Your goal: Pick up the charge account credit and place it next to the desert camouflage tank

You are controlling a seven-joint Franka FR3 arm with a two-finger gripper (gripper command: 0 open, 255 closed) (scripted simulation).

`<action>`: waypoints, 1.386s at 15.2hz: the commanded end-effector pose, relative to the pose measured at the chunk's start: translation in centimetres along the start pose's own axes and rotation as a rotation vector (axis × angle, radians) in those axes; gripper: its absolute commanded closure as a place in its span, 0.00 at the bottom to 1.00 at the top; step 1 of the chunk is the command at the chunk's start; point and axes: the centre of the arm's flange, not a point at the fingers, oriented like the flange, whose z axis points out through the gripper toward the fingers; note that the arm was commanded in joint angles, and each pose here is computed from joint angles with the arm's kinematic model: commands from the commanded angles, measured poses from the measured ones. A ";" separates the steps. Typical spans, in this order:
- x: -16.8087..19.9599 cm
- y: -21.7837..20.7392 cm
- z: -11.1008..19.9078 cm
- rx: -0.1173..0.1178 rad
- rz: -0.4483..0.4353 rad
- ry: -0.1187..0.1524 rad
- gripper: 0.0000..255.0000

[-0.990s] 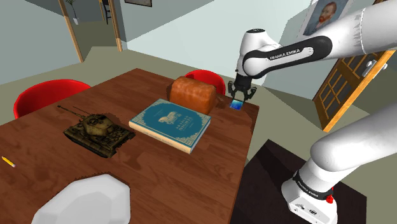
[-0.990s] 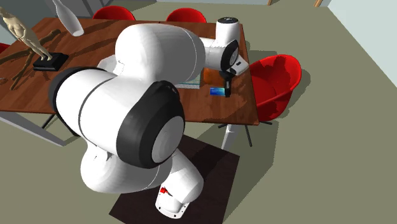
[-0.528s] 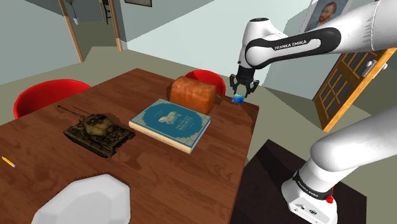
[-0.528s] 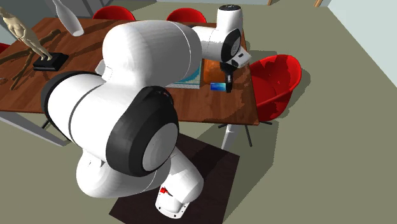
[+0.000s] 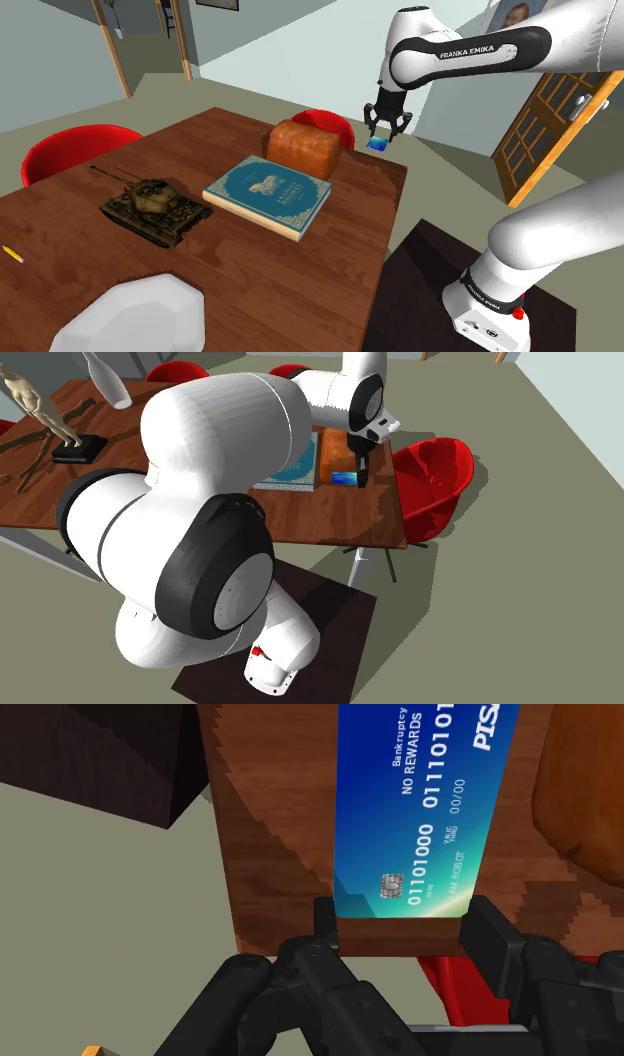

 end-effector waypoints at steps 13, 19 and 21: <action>-4.1 -2.0 -5.8 0.000 0.000 0.000 1.00; -11.2 -5.2 -6.9 0.000 0.000 0.000 1.00; -13.6 -6.2 -7.3 0.000 0.000 0.000 1.00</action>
